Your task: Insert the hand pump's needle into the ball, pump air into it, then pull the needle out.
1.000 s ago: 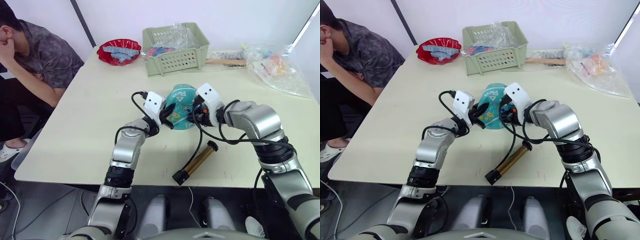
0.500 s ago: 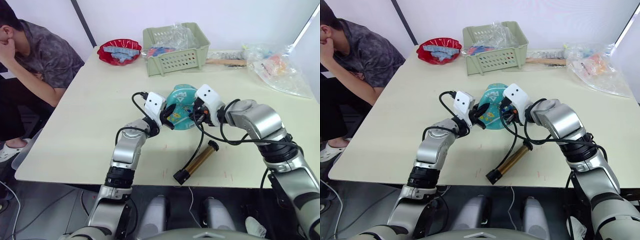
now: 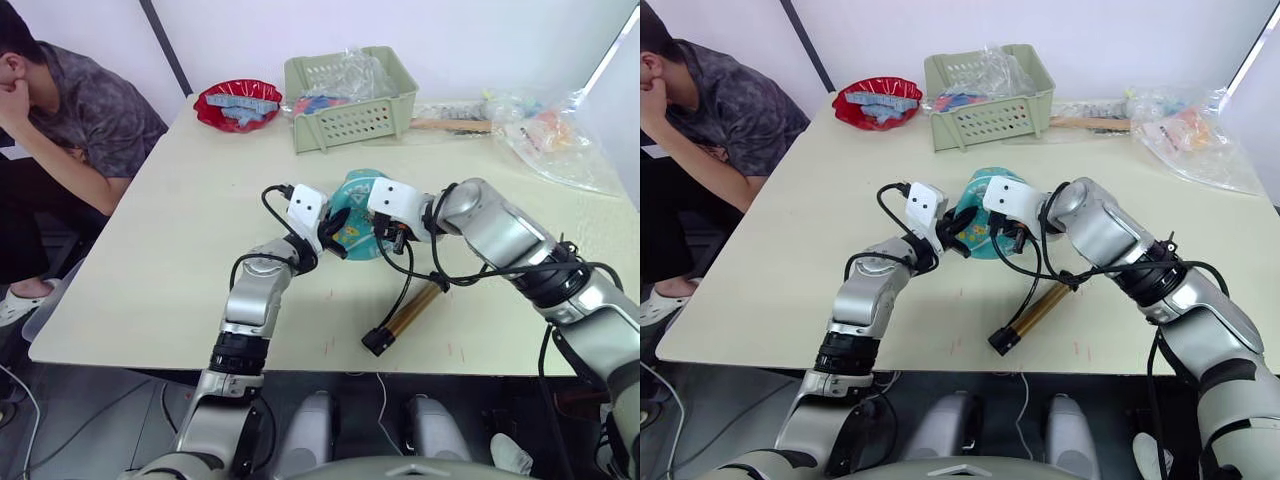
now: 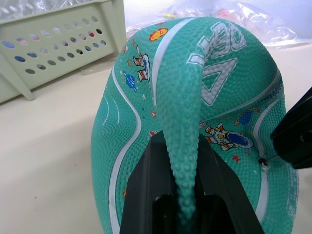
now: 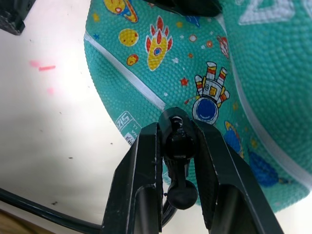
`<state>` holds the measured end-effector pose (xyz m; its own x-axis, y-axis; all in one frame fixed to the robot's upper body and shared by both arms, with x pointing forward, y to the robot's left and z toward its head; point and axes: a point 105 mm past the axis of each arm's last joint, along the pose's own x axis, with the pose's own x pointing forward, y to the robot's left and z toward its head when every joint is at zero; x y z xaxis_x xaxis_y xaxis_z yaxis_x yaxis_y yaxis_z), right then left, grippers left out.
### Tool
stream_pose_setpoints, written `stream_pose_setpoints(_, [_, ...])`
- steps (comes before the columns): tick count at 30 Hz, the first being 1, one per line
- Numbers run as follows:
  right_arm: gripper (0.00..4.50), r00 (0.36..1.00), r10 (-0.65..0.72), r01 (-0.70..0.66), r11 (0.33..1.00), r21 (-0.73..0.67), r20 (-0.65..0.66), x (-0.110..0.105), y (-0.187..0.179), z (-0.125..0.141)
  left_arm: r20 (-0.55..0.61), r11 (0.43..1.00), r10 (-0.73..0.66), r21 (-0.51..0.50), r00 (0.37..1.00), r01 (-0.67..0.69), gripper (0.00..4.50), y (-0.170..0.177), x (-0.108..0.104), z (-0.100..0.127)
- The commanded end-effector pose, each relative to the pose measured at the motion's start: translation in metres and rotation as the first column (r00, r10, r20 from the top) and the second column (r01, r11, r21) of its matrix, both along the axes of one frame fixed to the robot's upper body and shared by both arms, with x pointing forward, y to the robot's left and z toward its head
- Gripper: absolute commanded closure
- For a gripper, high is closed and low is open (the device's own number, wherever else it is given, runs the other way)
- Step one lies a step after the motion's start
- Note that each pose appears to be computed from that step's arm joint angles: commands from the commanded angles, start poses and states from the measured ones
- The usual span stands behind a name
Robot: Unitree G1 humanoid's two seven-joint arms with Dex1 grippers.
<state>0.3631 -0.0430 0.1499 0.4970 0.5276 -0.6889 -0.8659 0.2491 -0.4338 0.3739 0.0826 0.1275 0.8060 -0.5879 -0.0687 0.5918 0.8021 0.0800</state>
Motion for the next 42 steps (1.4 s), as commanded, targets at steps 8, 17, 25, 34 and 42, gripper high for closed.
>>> stream_pose_setpoints(8, [4.15,0.995,0.010,-0.024,0.990,-0.140,-0.101,0.004,0.004,-0.041,-0.147,1.000,-0.026,-0.018,0.989,0.024,4.50,-0.009,-0.007,-0.032])
stream_pose_setpoints(17, [4.15,0.987,-0.029,0.002,0.986,-0.166,-0.158,0.012,0.008,-0.061,-0.153,1.000,0.004,-0.023,0.988,-0.008,4.50,-0.003,-0.005,-0.033])
stream_pose_setpoints(25, [4.15,0.982,-0.038,0.007,0.985,-0.170,-0.182,0.013,0.014,-0.076,-0.165,0.999,0.020,-0.036,0.986,-0.027,4.50,0.000,-0.006,-0.033])
stream_pose_setpoints(34, [4.15,0.976,-0.061,0.017,0.978,-0.207,-0.209,0.008,0.017,-0.102,-0.180,0.998,0.037,-0.042,0.983,-0.045,4.50,0.005,-0.006,-0.035])
stream_pose_setpoints(42, [4.15,0.952,-0.113,0.060,0.980,-0.189,-0.284,-0.003,0.021,-0.132,-0.185,0.998,0.046,-0.039,0.982,-0.055,4.50,0.007,-0.006,-0.036])
